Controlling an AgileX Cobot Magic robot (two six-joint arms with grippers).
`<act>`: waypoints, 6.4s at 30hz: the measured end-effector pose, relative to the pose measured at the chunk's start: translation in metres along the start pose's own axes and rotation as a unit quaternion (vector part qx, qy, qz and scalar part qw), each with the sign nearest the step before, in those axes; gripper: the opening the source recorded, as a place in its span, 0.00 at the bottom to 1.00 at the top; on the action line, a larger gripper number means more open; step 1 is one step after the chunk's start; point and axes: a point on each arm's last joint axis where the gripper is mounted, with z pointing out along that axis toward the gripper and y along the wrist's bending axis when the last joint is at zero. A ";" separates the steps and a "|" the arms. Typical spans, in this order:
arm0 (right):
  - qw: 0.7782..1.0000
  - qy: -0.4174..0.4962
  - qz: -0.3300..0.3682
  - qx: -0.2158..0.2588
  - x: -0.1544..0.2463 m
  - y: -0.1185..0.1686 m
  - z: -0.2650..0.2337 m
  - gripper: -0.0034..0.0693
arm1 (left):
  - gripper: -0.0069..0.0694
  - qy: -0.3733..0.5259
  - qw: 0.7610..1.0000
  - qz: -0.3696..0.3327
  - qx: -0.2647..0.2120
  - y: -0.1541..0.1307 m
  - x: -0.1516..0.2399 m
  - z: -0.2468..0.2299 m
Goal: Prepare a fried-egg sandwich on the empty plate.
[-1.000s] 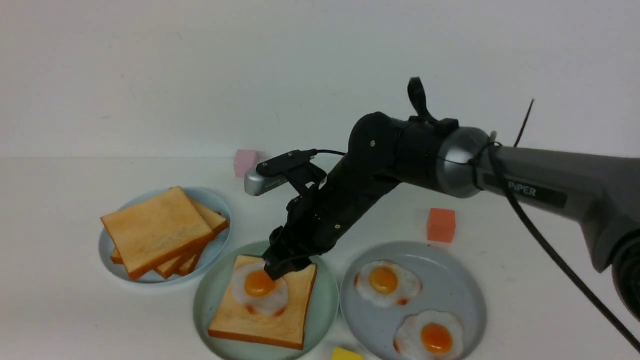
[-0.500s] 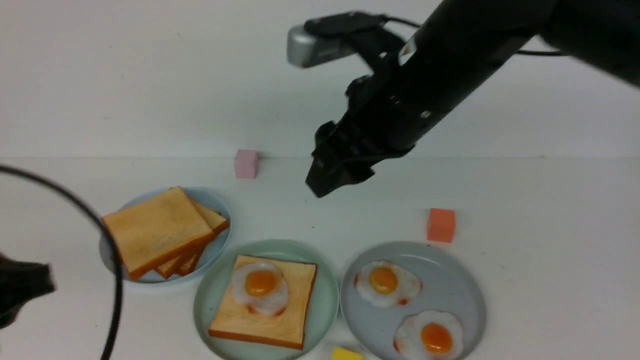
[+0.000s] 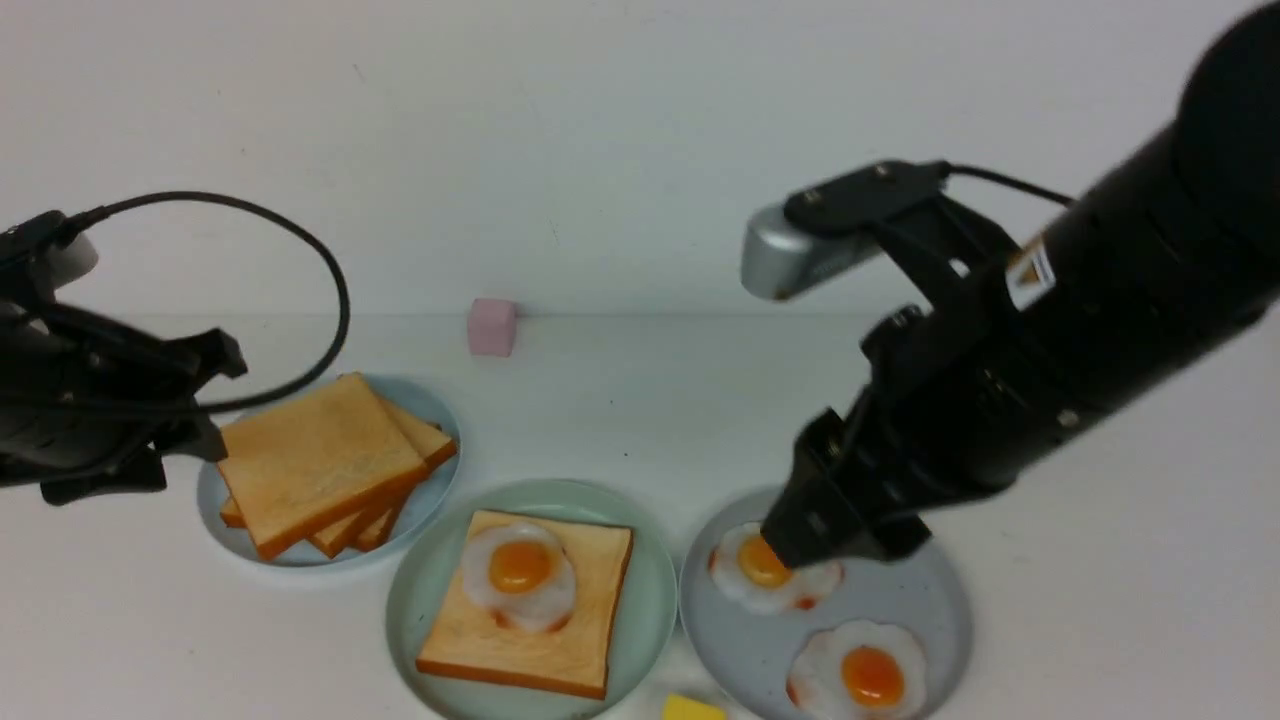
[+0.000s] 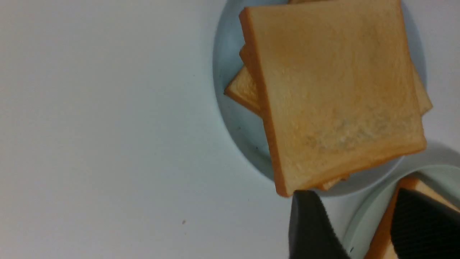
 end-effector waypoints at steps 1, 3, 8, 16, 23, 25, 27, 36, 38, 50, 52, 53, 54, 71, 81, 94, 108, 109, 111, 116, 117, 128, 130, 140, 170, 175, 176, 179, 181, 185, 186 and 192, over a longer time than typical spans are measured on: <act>1.000 0.003 0.001 -0.001 0.004 0.000 0.000 0.66 | 0.58 0.005 1.000 -0.001 0.003 0.002 -0.003 0.005; 1.000 0.006 0.003 -0.002 0.008 0.001 0.001 0.66 | 0.61 0.012 1.000 0.003 0.008 0.005 -0.007 0.014; 1.000 0.005 0.009 -0.010 0.012 0.003 0.000 0.66 | 0.62 0.027 0.999 -0.009 0.030 0.011 -0.010 0.040; 1.000 0.003 0.013 -0.017 0.011 0.004 0.000 0.66 | 0.62 0.041 0.998 -0.029 0.038 0.016 -0.009 0.073; 1.000 0.002 0.014 -0.019 0.011 0.004 0.000 0.66 | 0.62 0.043 0.998 -0.026 0.034 0.017 -0.008 0.077; 1.000 0.001 0.015 -0.019 0.011 0.004 0.000 0.66 | 0.62 0.040 0.998 -0.024 0.034 0.017 -0.009 0.077; 1.000 0.000 0.015 -0.019 0.011 0.004 0.000 0.66 | 0.62 0.038 0.998 -0.024 0.033 0.017 -0.009 0.077; 1.000 -0.003 0.016 -0.019 0.010 0.004 0.000 0.66 | 0.60 0.052 0.998 -0.033 0.022 0.024 -0.005 0.094; 1.000 -0.003 0.016 -0.020 0.010 0.005 0.000 0.66 | 0.58 0.052 0.998 -0.035 0.022 0.024 -0.005 0.094; 1.000 0.008 0.016 -0.023 0.012 0.005 0.000 0.66 | 0.20 0.060 0.997 -0.030 0.025 0.023 -0.005 0.090; 1.000 0.008 0.016 -0.023 0.012 0.005 0.000 0.66 | 0.18 0.065 0.997 -0.020 0.025 0.022 -0.005 0.084; 1.000 0.008 0.016 -0.023 0.012 0.005 0.000 0.66 | 0.18 0.066 0.997 -0.013 0.026 0.021 -0.005 0.080; 1.000 0.008 0.016 -0.023 0.012 0.005 0.000 0.66 | 0.18 0.064 0.998 -0.006 0.027 0.020 -0.006 0.074; 1.000 0.009 0.016 -0.023 0.012 0.005 0.000 0.66 | 0.18 0.128 0.940 0.273 0.158 -0.072 0.054 0.048; 1.000 0.009 0.016 -0.023 0.012 0.005 0.000 0.66 | 0.18 0.166 0.942 0.255 0.139 -0.070 0.067 0.086; 1.000 0.008 0.016 -0.023 0.012 0.005 0.000 0.57 | 0.66 0.174 0.943 0.253 0.131 -0.069 0.067 0.078; 0.990 -0.117 0.024 0.072 0.070 0.002 -0.029 0.03 | 0.76 0.080 0.964 0.247 0.064 -0.053 0.059 -0.064; 0.984 -0.157 0.022 0.081 0.087 0.003 -0.035 0.03 | 0.70 0.063 0.964 0.248 0.075 -0.048 0.066 -0.081; 0.978 -0.190 0.023 0.088 0.103 0.003 -0.034 0.03 | 0.63 0.048 0.964 0.249 0.083 -0.042 0.073 -0.094; 0.943 -0.315 0.013 0.109 0.151 0.003 -0.038 0.03 | 0.32 0.001 0.962 0.246 0.116 -0.011 0.116 -0.132; 0.936 -0.334 0.012 0.112 0.160 0.003 -0.038 0.03 | 0.25 -0.006 0.962 0.244 0.122 -0.003 0.127 -0.136; 0.906 -0.408 0.005 0.117 0.210 0.003 -0.032 0.04 | 0.07 -0.160 0.935 0.248 0.196 0.055 0.201 -0.170; 0.905 -0.409 0.005 0.116 0.210 0.003 -0.032 0.05 | 0.07 -0.205 0.924 0.249 0.204 0.058 0.203 -0.178; 0.909 -0.401 0.005 0.115 0.211 0.003 -0.031 0.05 | 0.07 -0.238 0.914 0.249 0.213 0.061 0.205 -0.184; 0.909 -0.401 0.006 0.115 0.211 0.003 -0.031 0.07 | 0.07 -0.319 0.932 0.140 0.099 0.115 0.229 -0.066; 0.909 -0.401 0.006 0.115 0.211 0.003 -0.031 0.09 | 0.07 -0.318 0.933 0.137 0.101 0.115 0.229 -0.066; 0.909 -0.401 0.007 0.115 0.211 0.003 -0.031 0.09 | 0.07 -0.318 0.933 0.137 0.101 0.115 0.229 -0.066; 0.909 -0.401 0.007 0.114 0.211 0.003 -0.031 0.10 | 0.07 -0.318 0.933 0.137 0.101 0.115 0.229 -0.066; 0.909 -0.401 0.007 0.114 0.211 0.003 -0.031 0.10 | 0.07 -0.318 0.933 0.137 0.101 0.115 0.229 -0.066; 0.909 -0.401 0.007 0.114 0.211 0.003 -0.031 0.11 | 0.07 -0.318 0.933 0.136 0.101 0.115 0.229 -0.066; 0.908 -0.403 0.006 0.115 0.212 0.003 -0.031 0.11 | 0.07 -0.318 0.933 0.136 0.101 0.115 0.229 -0.066; 0.890 -0.431 0.015 0.151 0.221 0.001 -0.043 0.12 | 0.07 -0.318 0.933 0.136 0.101 0.115 0.229 -0.066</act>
